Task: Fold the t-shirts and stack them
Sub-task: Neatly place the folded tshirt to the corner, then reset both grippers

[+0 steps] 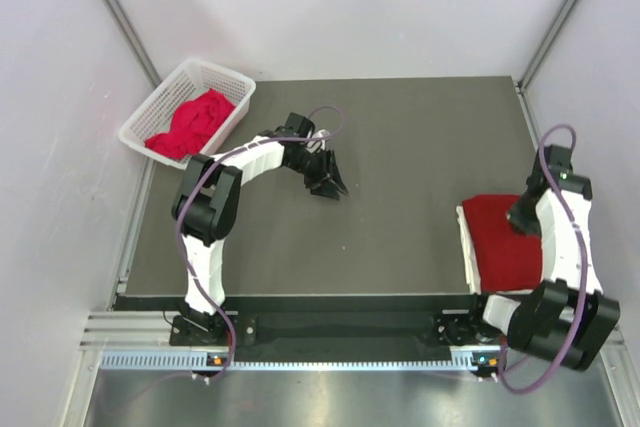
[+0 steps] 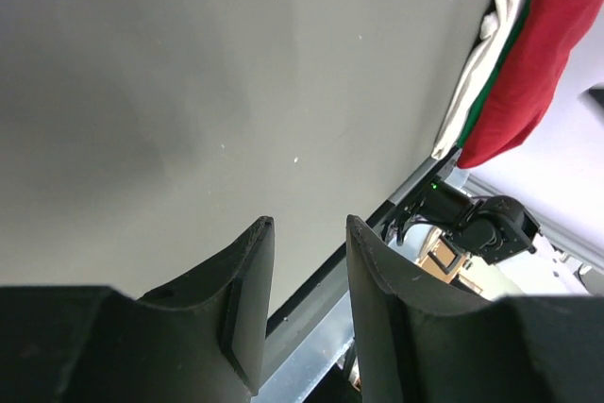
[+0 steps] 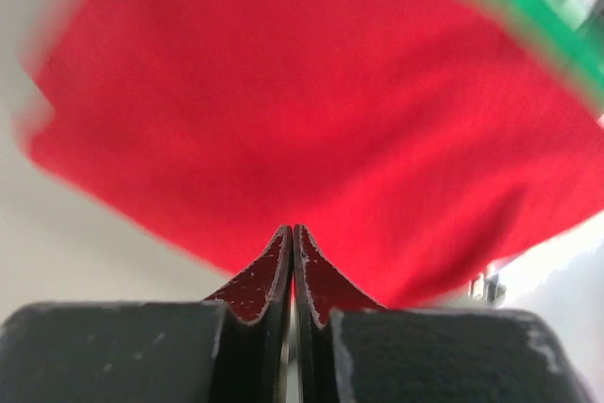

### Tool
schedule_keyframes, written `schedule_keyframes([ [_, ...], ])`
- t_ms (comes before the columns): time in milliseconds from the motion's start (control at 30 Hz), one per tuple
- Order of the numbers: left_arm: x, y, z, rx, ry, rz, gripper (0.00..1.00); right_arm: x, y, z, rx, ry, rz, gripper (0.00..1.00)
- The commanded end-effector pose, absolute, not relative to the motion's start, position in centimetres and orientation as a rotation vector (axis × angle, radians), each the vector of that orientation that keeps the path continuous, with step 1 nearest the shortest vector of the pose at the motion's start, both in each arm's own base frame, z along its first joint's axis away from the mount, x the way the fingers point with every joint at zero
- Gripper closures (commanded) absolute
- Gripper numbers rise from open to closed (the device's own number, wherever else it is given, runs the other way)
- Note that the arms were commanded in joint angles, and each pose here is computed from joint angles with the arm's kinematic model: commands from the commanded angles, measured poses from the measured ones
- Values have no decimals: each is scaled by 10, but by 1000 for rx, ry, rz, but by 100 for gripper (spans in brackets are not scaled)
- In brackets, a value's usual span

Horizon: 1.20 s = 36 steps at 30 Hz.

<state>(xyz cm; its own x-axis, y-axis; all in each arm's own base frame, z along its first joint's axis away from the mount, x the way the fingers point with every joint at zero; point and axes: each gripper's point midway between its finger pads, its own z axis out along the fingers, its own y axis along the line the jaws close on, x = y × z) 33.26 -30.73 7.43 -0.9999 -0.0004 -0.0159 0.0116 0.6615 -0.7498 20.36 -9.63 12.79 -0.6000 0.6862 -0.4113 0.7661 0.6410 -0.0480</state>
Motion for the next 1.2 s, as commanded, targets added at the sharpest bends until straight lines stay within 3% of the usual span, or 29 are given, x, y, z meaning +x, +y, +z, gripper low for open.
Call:
schedule_keyframes([
  [0, 331, -307, 99, 59, 2780, -1315, 59, 158, -51, 108, 1199, 2660, -119, 100],
  [100, 332, -307, 99, 51, 2778, -1311, 58, 133, -40, 87, 1194, 2719, -104, 100],
  [533, 341, -306, 113, 23, 2760, -1266, 58, 139, -57, 69, 1218, 2785, -261, 96],
  [733, 339, -302, 125, 42, 2741, -1247, 58, 146, -64, 90, 1212, 2735, -292, 93],
  [867, 349, -304, 175, 72, 2612, -1259, 59, 198, -65, 150, 1075, 2612, -145, 86],
  [1000, 353, -303, 227, 44, 2432, -1284, 58, 244, -41, 205, 827, 2478, 49, 62],
  [1067, 353, -295, 256, 55, 2325, -1251, 56, 256, -19, 229, 682, 2399, 171, 43],
  [1133, 351, -288, 268, 64, 2280, -1213, 55, 258, 8, 242, 553, 2365, 309, 9],
  [1167, 347, -284, 284, 86, 2230, -1203, 49, 261, 23, 250, 513, 2333, 410, 1],
])
